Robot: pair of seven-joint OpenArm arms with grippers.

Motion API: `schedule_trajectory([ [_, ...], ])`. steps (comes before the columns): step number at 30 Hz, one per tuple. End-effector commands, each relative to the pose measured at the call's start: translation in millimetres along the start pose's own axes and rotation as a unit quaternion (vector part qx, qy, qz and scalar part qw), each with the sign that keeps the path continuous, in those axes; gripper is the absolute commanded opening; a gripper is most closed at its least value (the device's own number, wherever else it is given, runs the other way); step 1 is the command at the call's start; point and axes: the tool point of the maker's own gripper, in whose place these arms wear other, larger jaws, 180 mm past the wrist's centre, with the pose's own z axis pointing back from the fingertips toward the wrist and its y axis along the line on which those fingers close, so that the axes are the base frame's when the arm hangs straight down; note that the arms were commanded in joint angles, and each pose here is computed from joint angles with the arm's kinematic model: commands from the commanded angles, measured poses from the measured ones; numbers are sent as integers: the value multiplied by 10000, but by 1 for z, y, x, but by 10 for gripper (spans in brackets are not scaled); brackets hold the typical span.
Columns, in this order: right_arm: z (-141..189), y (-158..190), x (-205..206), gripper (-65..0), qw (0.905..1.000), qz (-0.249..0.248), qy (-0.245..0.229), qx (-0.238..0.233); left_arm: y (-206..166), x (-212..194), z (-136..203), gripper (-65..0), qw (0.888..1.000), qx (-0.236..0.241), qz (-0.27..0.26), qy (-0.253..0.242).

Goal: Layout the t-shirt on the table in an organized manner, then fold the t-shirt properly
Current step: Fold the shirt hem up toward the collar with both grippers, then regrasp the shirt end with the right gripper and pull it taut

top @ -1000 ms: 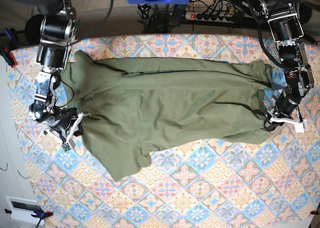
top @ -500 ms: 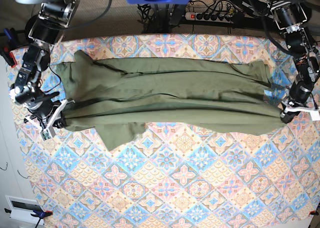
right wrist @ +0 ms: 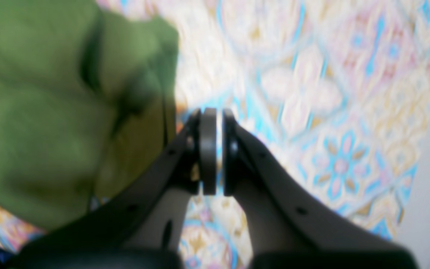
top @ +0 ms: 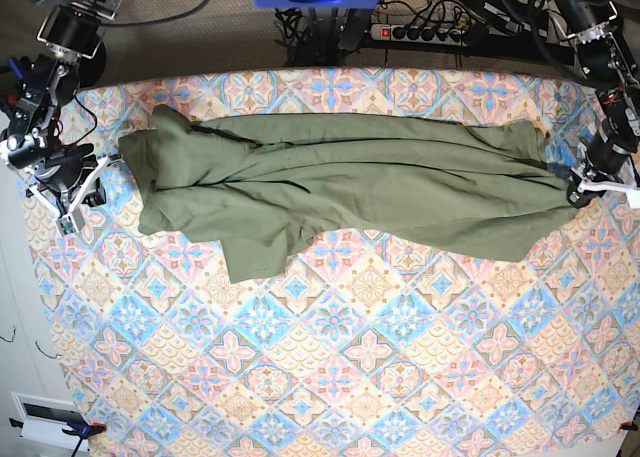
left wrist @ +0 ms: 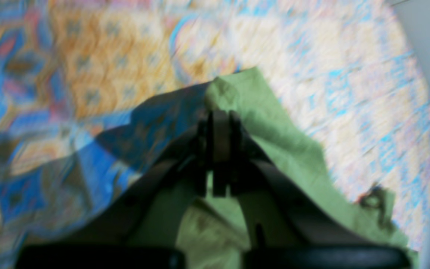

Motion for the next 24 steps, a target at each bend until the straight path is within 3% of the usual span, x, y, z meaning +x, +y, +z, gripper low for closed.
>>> schedule_trajectory([
  [1,7,-8,17,-632,9996,87,-275,-76,-8,5,1,-650,9998,-93,-186,-44],
  [4,6,-5,11,-632,9997,71,-220,-49,-5,-24,-2,-650,9987,-32,-334,375],
  [10,6,-5,12,-632,9997,72,-235,-48,6,-32,-1,-650,9975,180,-479,486],
  [15,12,21,44,-621,9969,491,-618,62,6,-30,-1,-547,9970,225,-577,465],
  [19,18,46,75,-542,9908,920,-978,195,-7,-21,1,-471,9972,84,-671,319],
  [24,16,51,104,-439,9863,1037,-1254,254,-40,-1,14,-363,9945,-234,-1019,-44],
])
